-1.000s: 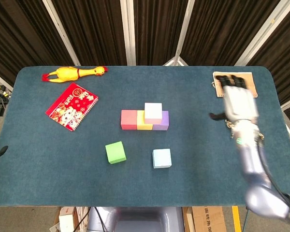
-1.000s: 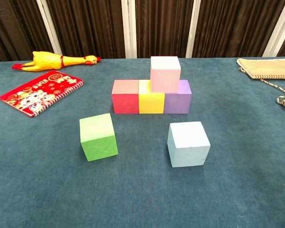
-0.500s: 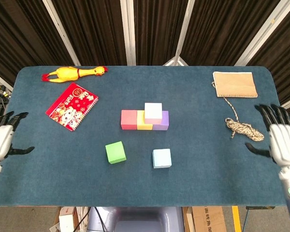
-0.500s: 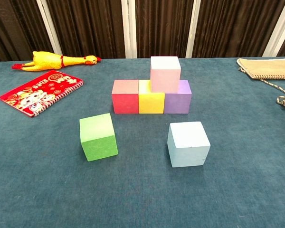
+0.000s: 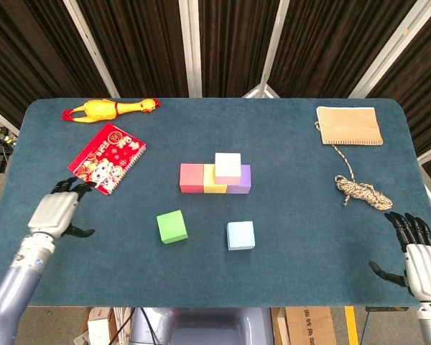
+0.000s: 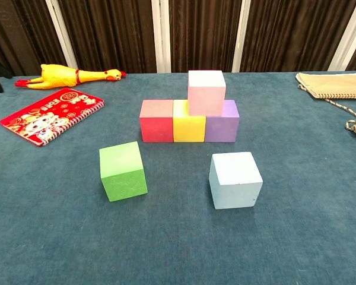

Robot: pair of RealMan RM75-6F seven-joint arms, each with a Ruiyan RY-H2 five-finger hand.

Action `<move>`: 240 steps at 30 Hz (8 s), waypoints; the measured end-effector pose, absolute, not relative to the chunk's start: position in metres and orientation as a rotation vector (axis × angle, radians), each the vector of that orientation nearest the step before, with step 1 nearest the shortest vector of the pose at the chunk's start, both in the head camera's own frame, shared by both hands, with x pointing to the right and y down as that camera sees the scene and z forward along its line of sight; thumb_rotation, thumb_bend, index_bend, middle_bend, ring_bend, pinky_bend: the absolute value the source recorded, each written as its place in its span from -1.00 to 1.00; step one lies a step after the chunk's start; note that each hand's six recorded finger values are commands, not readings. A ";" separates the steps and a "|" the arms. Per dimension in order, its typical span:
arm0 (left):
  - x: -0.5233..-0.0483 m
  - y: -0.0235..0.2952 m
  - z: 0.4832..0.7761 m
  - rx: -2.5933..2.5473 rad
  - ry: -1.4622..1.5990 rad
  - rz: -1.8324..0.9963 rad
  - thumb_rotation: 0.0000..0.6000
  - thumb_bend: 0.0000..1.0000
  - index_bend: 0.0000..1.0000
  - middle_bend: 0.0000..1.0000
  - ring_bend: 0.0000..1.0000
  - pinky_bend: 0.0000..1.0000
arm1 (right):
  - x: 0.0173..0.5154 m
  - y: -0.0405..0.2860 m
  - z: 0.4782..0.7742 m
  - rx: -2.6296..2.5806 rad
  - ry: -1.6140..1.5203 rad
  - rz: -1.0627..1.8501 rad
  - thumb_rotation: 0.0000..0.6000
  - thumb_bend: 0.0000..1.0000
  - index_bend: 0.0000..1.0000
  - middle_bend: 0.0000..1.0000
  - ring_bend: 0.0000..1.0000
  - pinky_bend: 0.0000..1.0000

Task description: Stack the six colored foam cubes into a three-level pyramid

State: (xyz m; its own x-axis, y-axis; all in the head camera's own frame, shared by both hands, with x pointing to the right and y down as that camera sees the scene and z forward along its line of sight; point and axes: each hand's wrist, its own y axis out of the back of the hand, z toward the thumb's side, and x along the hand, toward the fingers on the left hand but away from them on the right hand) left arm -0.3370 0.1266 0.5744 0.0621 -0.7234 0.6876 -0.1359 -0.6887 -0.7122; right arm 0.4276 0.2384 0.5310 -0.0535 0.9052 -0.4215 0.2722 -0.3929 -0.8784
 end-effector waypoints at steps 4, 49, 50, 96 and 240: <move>-0.312 0.129 0.584 -1.916 0.835 -1.666 1.00 -0.91 -0.66 -0.58 -1.00 -1.00 | 0.431 0.240 0.535 -1.649 -1.254 1.484 1.00 -0.62 -0.75 -0.72 -0.96 -1.00; -0.194 0.155 0.640 -1.985 0.708 -1.743 1.00 -0.91 -0.69 -0.57 -1.00 -1.00 | 0.457 0.237 0.542 -1.494 -1.103 1.600 1.00 -0.62 -0.75 -0.72 -0.96 -1.00; -0.193 0.155 0.641 -1.984 0.706 -1.748 1.00 -0.91 -0.69 -0.57 -1.00 -1.00 | 0.458 0.237 0.542 -1.493 -1.104 1.602 1.00 -0.62 -0.75 -0.72 -0.96 -1.00; -0.165 0.154 0.652 -1.909 0.749 -1.710 1.00 -0.82 -0.64 -0.48 -1.00 -1.00 | 0.465 0.235 0.541 -1.502 -1.171 1.606 1.00 -0.62 -0.75 -0.72 -0.96 -1.00; -0.321 0.083 0.675 -1.789 0.533 -1.633 1.00 -0.49 -0.67 -0.61 -1.00 -1.00 | 0.461 0.238 0.563 -1.586 -1.175 1.683 1.00 -0.62 -0.74 -0.72 -0.96 -1.00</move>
